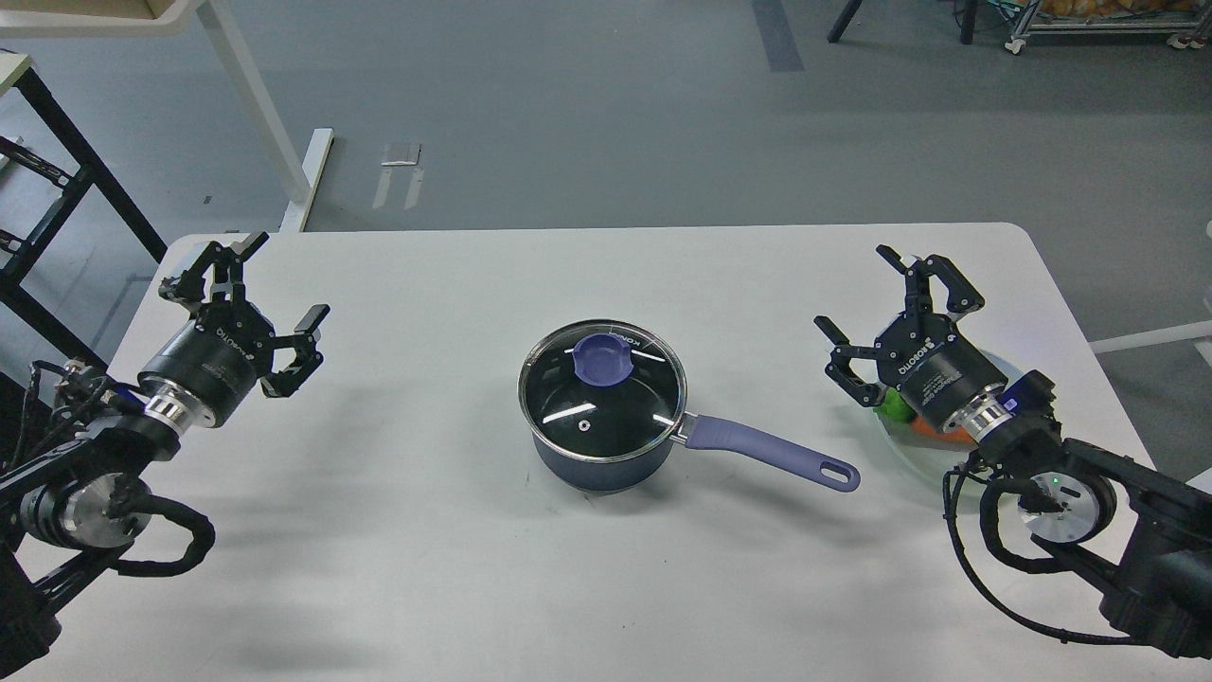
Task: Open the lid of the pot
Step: 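Raise the right gripper and swing it toward the purple pot handle, then lower the right gripper onto the purple handle and close it, then reach the left gripper over the pot toward the blue lid knob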
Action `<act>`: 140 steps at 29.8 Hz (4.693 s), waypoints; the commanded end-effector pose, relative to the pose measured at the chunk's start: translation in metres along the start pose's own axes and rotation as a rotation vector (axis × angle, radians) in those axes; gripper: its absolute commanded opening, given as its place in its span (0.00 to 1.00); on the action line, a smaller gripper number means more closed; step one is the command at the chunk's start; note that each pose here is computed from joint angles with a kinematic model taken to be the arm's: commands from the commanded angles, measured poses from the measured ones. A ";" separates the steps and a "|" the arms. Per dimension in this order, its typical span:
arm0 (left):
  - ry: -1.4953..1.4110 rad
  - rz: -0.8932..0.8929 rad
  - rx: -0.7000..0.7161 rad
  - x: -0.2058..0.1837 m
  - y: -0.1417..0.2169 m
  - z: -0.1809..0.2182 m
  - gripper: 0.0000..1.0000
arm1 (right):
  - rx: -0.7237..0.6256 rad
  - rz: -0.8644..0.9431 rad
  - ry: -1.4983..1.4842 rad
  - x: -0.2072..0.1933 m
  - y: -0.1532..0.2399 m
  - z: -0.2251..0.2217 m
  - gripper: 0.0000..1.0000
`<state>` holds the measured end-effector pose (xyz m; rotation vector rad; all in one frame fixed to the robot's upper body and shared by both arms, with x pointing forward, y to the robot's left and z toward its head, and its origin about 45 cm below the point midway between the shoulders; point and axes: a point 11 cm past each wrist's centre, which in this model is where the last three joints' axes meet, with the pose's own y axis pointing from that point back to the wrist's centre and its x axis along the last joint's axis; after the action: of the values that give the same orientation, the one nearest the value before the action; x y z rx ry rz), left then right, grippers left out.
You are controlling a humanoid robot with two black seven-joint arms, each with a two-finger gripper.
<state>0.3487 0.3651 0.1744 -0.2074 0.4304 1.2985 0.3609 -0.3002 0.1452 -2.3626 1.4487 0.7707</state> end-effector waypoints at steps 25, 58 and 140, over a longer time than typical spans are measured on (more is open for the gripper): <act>-0.124 -0.044 -0.112 0.006 -0.028 0.057 0.99 | -0.121 -0.365 0.815 -0.074 0.010 -0.119 0.99; -0.245 -0.242 -0.156 -0.053 -0.041 0.079 0.99 | -0.639 -1.248 2.077 -0.111 -0.016 -0.017 0.99; -1.927 -1.131 -0.321 -0.226 -0.071 -0.049 0.99 | -0.690 -1.303 2.059 -0.100 -0.016 0.009 0.27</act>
<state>0.3586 0.1256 0.2357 0.4739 -1.3326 0.0478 0.3362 -0.2139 0.1934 -3.2532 -0.9643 -2.1724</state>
